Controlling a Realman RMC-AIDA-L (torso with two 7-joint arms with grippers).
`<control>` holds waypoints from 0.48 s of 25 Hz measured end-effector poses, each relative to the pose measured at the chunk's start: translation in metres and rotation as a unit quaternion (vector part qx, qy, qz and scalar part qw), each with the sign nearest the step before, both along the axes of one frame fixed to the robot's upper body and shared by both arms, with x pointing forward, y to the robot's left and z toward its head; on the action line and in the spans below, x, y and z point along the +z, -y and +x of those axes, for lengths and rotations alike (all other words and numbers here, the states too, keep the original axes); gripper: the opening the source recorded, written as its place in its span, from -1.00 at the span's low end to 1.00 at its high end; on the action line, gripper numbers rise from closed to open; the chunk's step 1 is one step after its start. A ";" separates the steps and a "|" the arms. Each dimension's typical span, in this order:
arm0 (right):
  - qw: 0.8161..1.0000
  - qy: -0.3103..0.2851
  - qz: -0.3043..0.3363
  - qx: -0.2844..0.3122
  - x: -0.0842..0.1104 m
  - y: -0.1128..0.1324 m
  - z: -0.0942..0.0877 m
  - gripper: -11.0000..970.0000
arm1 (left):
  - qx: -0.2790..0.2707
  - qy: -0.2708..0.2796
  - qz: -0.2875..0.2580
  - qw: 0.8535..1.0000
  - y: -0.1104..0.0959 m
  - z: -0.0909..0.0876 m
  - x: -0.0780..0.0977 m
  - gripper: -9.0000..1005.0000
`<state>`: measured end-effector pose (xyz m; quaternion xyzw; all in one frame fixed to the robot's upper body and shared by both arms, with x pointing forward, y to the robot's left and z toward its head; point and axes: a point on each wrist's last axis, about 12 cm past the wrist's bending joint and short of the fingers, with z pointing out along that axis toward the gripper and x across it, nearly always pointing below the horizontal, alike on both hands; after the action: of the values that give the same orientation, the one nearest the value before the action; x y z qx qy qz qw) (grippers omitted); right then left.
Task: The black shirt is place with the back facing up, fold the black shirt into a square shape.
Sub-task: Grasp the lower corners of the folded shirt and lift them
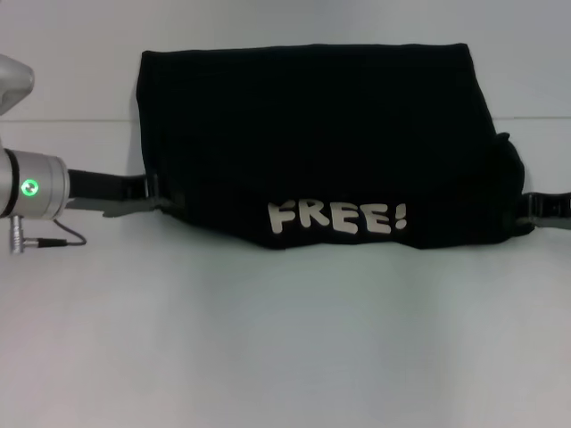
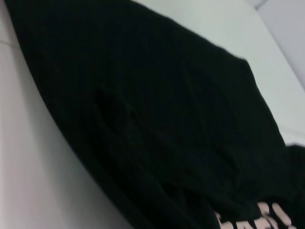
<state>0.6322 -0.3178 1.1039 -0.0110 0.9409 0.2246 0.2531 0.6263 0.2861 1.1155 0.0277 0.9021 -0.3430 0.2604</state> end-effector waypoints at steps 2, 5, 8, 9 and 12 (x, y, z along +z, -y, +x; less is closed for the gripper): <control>1.000 -0.017 0.002 0.009 0.001 0.003 -0.004 -0.86 | -0.021 -0.011 0.010 1.000 -0.002 -0.004 0.002 -0.98; 0.999 -0.042 -0.008 0.017 0.002 0.008 -0.011 -0.86 | -0.045 -0.027 0.034 0.998 -0.008 -0.010 0.004 -0.98; 0.999 -0.048 -0.016 0.010 0.001 0.014 -0.016 -0.86 | -0.045 -0.034 0.053 0.997 -0.017 -0.013 0.006 -0.98; 0.999 -0.049 -0.017 0.006 0.001 0.015 -0.017 -0.86 | -0.037 -0.033 0.056 0.997 -0.021 -0.013 0.006 -0.98; 0.999 -0.051 -0.016 -0.001 0.000 0.019 -0.019 -0.86 | -0.018 -0.029 0.059 0.998 -0.029 -0.013 0.006 -0.98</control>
<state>0.6132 -0.3368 1.1043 -0.0024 0.9561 0.2093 0.2052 0.6137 0.3152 1.1219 0.0488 0.9272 -0.2947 0.2259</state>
